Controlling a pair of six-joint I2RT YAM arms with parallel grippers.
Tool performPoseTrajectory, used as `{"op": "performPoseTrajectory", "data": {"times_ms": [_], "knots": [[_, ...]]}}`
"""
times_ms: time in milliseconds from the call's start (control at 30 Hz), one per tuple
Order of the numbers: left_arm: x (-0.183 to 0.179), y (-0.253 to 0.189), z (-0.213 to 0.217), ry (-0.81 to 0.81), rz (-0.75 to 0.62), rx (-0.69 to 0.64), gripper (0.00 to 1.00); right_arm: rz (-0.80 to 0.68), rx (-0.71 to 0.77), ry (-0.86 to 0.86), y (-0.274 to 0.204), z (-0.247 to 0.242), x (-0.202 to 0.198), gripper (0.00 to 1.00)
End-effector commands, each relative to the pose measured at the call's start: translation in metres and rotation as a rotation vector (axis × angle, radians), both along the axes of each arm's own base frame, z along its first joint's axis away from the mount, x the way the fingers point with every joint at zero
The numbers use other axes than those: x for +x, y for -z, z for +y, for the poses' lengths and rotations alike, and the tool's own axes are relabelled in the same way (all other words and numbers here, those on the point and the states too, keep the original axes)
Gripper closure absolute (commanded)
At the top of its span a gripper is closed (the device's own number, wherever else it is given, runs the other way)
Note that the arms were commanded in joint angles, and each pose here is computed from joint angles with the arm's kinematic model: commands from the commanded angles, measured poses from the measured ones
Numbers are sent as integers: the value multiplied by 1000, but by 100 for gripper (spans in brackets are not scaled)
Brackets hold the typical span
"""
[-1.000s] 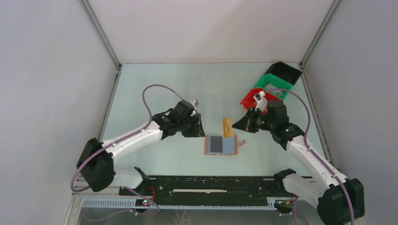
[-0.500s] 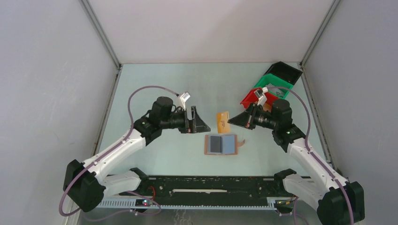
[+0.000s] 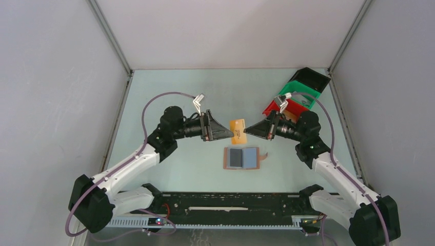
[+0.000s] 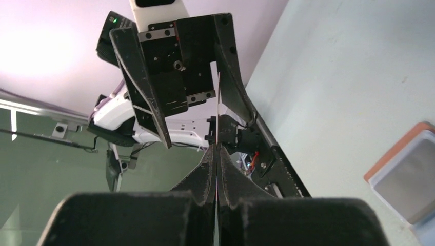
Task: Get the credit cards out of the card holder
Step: Place the credit card in the storage box.
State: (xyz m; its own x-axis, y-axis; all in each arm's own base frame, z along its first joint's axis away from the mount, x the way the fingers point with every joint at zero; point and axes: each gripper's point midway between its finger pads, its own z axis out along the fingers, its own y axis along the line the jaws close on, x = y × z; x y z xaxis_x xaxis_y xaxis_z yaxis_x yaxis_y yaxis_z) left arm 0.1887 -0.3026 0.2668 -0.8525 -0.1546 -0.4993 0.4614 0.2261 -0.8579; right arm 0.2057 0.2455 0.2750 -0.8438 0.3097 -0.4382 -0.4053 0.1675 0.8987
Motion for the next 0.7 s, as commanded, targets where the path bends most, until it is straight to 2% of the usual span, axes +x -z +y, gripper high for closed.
{"op": "performPoseTrajectory", "data": {"times_ms": [0,100,200,400,467,500,600,633,667], "knots": [[-4,-18,-2,31,-24,-88,19,-52,62,-61,-21,7,-12,100],[-3,-18,-3,30,-17,-95,25,-49,67,-76,-21,10,-15,100],[-3,-20,-3,27,-16,-102,36,-43,65,-83,-20,13,-16,100],[0,-19,-3,7,5,-102,84,-35,65,-91,-17,18,-17,100],[0,-18,-3,3,8,-100,97,-29,66,-89,-17,18,-16,100],[0,-17,-3,1,11,-95,100,-25,69,-90,-17,18,-15,97],[1,-16,-2,-2,10,-91,100,-14,69,-91,-16,18,-14,63],[1,-16,-2,-2,8,-92,100,-14,69,-92,-16,18,-13,55],[1,-16,-2,-2,8,-91,100,-16,70,-95,-16,18,-14,52]]}}
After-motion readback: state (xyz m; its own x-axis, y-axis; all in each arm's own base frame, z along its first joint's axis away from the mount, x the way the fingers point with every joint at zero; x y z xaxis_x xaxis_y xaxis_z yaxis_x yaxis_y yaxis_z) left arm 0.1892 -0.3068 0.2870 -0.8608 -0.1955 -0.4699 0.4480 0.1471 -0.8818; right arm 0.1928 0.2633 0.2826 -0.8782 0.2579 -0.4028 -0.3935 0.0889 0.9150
